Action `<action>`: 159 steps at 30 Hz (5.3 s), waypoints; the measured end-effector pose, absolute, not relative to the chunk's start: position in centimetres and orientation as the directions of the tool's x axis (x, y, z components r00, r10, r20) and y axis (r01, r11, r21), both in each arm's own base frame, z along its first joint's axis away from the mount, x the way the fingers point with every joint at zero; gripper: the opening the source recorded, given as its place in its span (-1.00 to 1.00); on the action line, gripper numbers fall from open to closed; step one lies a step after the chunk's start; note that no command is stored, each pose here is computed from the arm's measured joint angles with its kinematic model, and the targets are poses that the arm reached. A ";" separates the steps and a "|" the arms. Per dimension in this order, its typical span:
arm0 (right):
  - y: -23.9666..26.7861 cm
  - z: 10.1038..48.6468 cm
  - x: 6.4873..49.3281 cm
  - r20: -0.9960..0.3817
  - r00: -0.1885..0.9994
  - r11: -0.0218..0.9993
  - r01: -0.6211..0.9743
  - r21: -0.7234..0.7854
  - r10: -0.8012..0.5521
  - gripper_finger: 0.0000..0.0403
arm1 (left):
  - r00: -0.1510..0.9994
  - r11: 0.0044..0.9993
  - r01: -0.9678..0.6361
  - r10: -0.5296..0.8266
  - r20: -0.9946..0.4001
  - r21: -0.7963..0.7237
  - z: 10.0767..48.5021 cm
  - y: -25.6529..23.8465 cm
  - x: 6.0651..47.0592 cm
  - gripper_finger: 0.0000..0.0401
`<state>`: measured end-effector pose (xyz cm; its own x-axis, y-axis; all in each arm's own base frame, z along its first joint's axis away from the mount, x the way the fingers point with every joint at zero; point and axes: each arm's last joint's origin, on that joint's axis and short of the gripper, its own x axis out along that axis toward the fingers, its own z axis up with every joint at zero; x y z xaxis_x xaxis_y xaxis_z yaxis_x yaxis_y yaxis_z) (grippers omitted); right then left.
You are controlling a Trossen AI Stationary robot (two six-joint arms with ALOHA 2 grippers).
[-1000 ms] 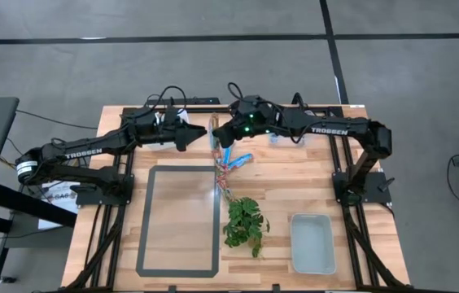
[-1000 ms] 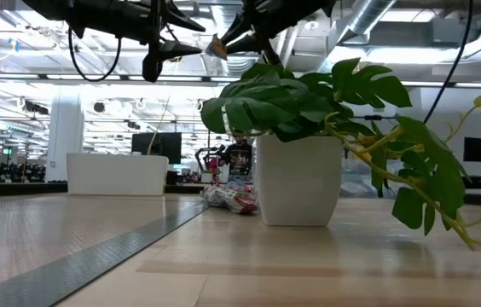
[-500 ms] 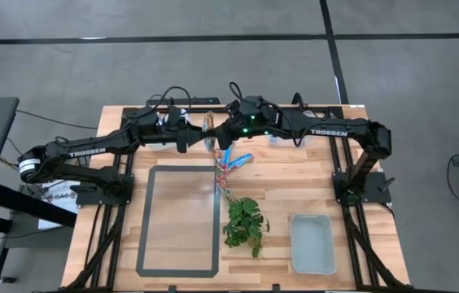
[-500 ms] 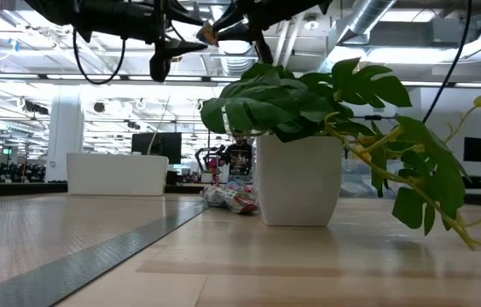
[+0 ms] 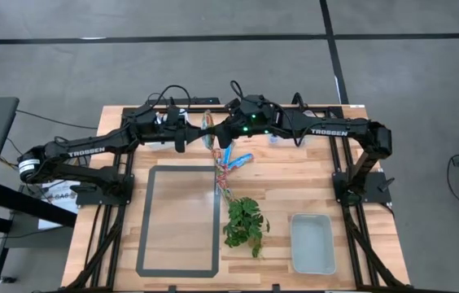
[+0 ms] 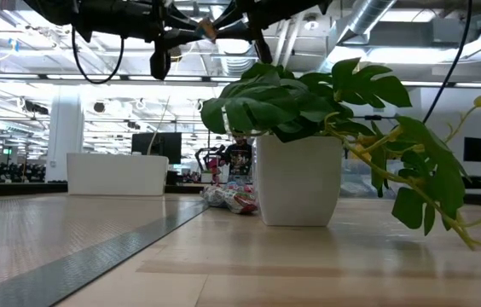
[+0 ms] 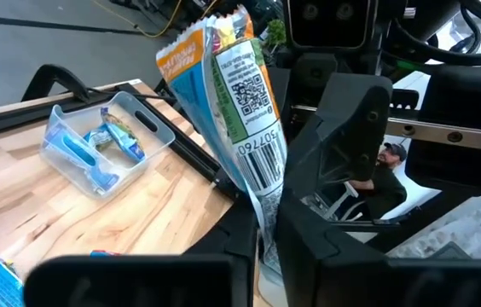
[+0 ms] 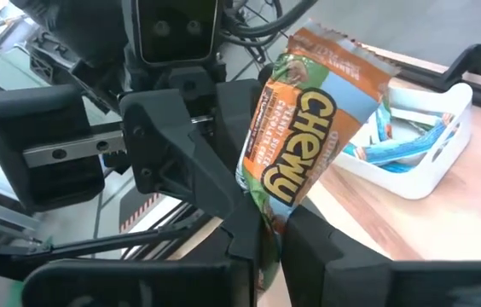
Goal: Pick and place Granola Bars by type
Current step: Put the yellow granola bar into the white bin, then put the red granola bar into the gray bin
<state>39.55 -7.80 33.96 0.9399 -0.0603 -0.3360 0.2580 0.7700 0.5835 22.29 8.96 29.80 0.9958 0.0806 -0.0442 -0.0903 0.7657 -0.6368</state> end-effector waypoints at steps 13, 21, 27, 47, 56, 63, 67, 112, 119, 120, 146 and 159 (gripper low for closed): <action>-7.8 33.6 39.4 -0.375 0.925 0.799 0.268 0.539 -0.057 -0.45 | 0.996 0.765 -0.091 0.072 -0.056 -0.638 29.7 9.1 22.3 -0.93; -8.1 33.4 39.3 -0.394 0.917 0.787 0.292 0.544 -0.067 0.06 | 0.993 0.783 -0.111 0.066 -0.096 -0.612 29.3 9.1 22.2 -0.93; -8.3 33.1 39.1 -0.418 0.907 0.782 0.292 0.550 -0.045 0.20 | 0.988 0.801 -0.127 0.053 -0.142 -0.585 28.9 9.0 22.2 -0.93; -8.3 33.7 38.9 -0.397 0.918 0.786 0.257 0.563 -0.016 0.05 | 0.971 0.798 -0.191 0.067 -0.230 -0.571 27.8 9.0 22.0 -0.93; -8.2 33.5 38.9 -0.410 0.912 0.785 0.265 0.561 -0.015 0.04 | 0.843 0.698 -0.529 0.370 -0.390 -0.482 26.4 11.2 20.6 -0.92; -8.2 33.2 38.8 -0.435 0.900 0.781 0.282 0.557 -0.014 0.03 | 0.591 0.519 -0.801 0.604 -0.534 -0.299 25.0 13.4 18.3 -0.92; -8.2 33.2 38.8 -0.438 0.899 0.780 0.285 0.557 -0.015 0.03 | 0.452 0.441 -0.881 0.679 -0.579 -0.171 24.5 14.2 17.1 -0.92; -7.6 31.8 38.2 -0.562 0.825 0.802 0.295 0.520 0.060 -0.05 | 0.791 0.784 -0.582 0.484 -0.374 -0.216 26.4 12.9 14.9 -0.12; -7.0 31.8 38.3 -0.564 0.823 0.823 0.269 0.501 0.074 -0.05 | 0.855 0.839 -0.512 0.478 -0.201 -0.183 26.9 9.1 11.8 -0.12; -6.9 31.8 38.3 -0.566 0.821 0.827 0.267 0.495 0.074 -0.05 | 0.864 0.847 -0.500 0.472 -0.178 -0.180 27.0 8.6 11.4 -0.12; -6.9 31.1 37.7 -0.645 0.762 0.829 0.323 0.457 0.059 -0.11 | 0.920 0.893 -0.356 0.386 0.063 -0.276 20.2 4.3 9.1 -0.12; -6.9 30.9 37.5 -0.664 0.745 0.826 0.334 0.454 0.063 -0.13 | 0.930 0.907 -0.303 0.348 0.118 -0.294 18.1 3.9 9.3 -0.12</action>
